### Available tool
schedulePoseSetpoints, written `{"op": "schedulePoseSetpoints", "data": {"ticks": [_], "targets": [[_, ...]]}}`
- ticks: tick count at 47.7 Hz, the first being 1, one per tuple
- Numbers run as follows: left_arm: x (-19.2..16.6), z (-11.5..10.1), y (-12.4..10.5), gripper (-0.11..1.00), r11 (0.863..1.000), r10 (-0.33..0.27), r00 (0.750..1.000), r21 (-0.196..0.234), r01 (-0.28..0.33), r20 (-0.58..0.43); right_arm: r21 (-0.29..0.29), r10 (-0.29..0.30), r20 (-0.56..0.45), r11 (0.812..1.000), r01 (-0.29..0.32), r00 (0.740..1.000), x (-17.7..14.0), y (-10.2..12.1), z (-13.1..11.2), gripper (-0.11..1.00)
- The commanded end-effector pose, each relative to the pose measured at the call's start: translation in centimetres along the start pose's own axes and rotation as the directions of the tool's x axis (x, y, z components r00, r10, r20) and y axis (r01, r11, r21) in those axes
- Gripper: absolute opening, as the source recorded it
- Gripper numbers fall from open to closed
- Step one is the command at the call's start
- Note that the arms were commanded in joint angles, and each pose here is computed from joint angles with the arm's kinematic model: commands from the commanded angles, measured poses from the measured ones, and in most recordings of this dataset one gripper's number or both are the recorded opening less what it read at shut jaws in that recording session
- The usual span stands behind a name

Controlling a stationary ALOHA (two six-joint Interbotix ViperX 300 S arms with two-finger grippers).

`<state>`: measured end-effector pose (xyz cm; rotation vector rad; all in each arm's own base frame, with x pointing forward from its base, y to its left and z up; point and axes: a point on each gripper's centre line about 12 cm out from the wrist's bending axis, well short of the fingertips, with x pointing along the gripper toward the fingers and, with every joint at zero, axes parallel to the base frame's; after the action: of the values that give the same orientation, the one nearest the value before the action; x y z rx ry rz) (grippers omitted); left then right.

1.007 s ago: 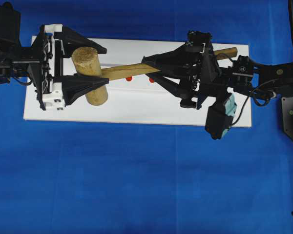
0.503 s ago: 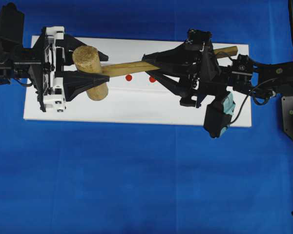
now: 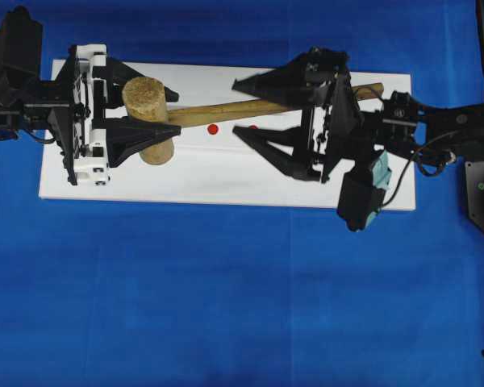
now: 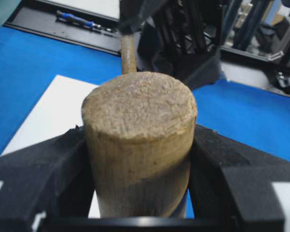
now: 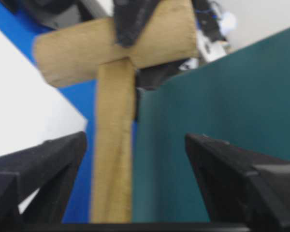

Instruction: Hit the mark with a hammer.

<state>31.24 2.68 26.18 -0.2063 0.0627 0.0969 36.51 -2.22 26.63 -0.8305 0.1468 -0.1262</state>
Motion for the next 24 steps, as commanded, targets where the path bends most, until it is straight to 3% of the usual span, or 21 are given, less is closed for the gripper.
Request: {"op": "schedulePoseSetpoints", "data": {"ticks": [1, 5, 8, 11, 14, 24], "targets": [[-0.1, 0.9, -0.2, 0.46, 1.000, -0.006, 1.000, 0.007, 0.006, 0.030, 0.048, 0.007, 0.007, 0.999, -0.008, 1.000, -0.2, -0.8, 1.1, 0.97], [-0.1, 1.0, -0.2, 0.46, 1.000, -0.008, 0.999, 0.023, 0.007, 0.031, 0.173, 0.052, -0.035, 0.984, -0.045, 0.998, -0.4, -0.9, 1.0, 0.97], [-0.1, 1.0, -0.2, 0.46, 0.999, -0.008, 0.999, 0.044, 0.007, 0.033, 0.319, 0.087, -0.062, 0.946, -0.063, 0.994, -0.5, -1.1, 1.3, 0.97], [-0.1, 0.9, -0.4, 0.46, 0.997, -0.012, 0.999, 0.072, 0.010, 0.030, 0.412, 0.116, -0.074, 0.908, -0.076, 0.990, -0.6, -1.2, 1.5, 0.97], [-0.2, 0.9, -0.5, 0.46, 0.994, -0.018, 0.999, 0.112, 0.015, 0.029, 0.467, 0.139, -0.078, 0.880, -0.087, 0.987, -0.8, -1.4, 1.7, 0.97], [-0.4, 0.7, -1.4, 0.46, 0.974, -0.044, 0.999, 0.224, 0.039, 0.016, 0.552, 0.135, -0.098, 0.832, -0.059, 0.986, -0.8, -1.5, 1.4, 0.97]]}}
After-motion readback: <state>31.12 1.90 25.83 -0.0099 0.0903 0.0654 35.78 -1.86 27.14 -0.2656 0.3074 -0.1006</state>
